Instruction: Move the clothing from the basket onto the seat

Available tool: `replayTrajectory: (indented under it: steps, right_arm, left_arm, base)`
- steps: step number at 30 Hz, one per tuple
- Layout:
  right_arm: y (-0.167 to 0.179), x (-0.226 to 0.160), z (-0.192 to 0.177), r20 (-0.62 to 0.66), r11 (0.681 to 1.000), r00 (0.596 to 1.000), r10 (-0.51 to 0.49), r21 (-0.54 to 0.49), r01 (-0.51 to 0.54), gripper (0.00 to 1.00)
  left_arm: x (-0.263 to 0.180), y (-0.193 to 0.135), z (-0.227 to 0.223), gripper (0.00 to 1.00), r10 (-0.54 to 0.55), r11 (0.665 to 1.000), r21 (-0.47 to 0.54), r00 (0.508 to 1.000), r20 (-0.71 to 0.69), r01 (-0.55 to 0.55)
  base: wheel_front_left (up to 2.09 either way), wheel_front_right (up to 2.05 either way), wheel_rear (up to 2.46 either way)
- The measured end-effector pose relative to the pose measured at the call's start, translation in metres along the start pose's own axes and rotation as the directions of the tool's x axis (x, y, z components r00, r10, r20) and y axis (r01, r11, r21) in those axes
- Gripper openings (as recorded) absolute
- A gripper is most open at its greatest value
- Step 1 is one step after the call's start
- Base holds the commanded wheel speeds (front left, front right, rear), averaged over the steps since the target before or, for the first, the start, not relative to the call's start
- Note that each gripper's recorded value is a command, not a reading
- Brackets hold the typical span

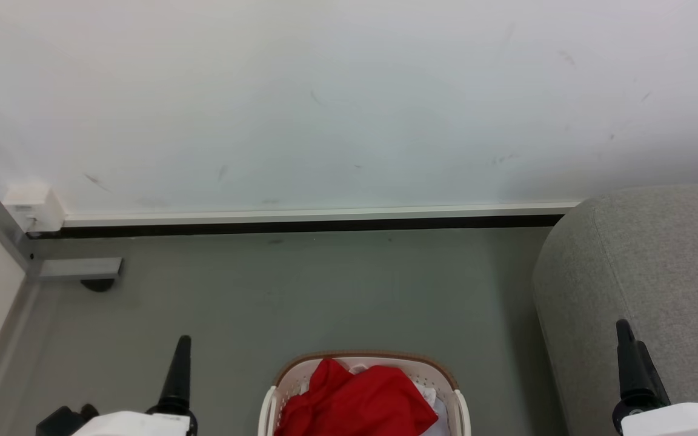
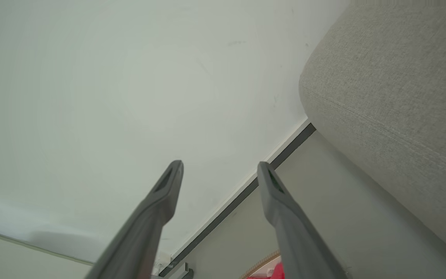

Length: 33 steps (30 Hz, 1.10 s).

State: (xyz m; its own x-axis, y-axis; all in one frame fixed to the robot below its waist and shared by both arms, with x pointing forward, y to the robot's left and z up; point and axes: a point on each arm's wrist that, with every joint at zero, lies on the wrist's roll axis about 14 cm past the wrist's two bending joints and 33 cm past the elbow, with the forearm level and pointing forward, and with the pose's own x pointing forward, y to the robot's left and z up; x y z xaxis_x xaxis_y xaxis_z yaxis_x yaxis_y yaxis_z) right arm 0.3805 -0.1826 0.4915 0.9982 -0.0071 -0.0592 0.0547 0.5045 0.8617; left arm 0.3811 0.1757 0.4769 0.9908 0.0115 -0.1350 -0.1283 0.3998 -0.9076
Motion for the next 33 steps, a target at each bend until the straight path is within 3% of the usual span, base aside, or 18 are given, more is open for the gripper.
replayTrajectory:
  steps: [8,16,33]
  right_arm:
    - [0.004,-0.001,-0.003,-0.004,0.986,1.000,0.014,-0.164,-0.015,1.00]
    - [0.005,-0.001,-0.008,-0.012,0.956,1.000,0.023,-0.291,-0.025,1.00]
    - [0.008,-0.002,-0.014,-0.028,0.869,0.998,0.049,-0.492,-0.057,1.00]
  left_arm:
    - [0.001,-0.003,0.002,1.00,-0.006,0.988,0.153,1.000,0.017,0.003]
    - [0.001,-0.006,0.001,1.00,-0.016,0.956,0.293,1.000,0.026,0.008]
    - [0.002,-0.013,0.001,1.00,-0.055,0.849,0.529,0.998,0.041,0.025]
  base:
    - [0.00,0.00,0.00]
    - [0.00,0.00,0.00]
    - [0.00,0.00,0.00]
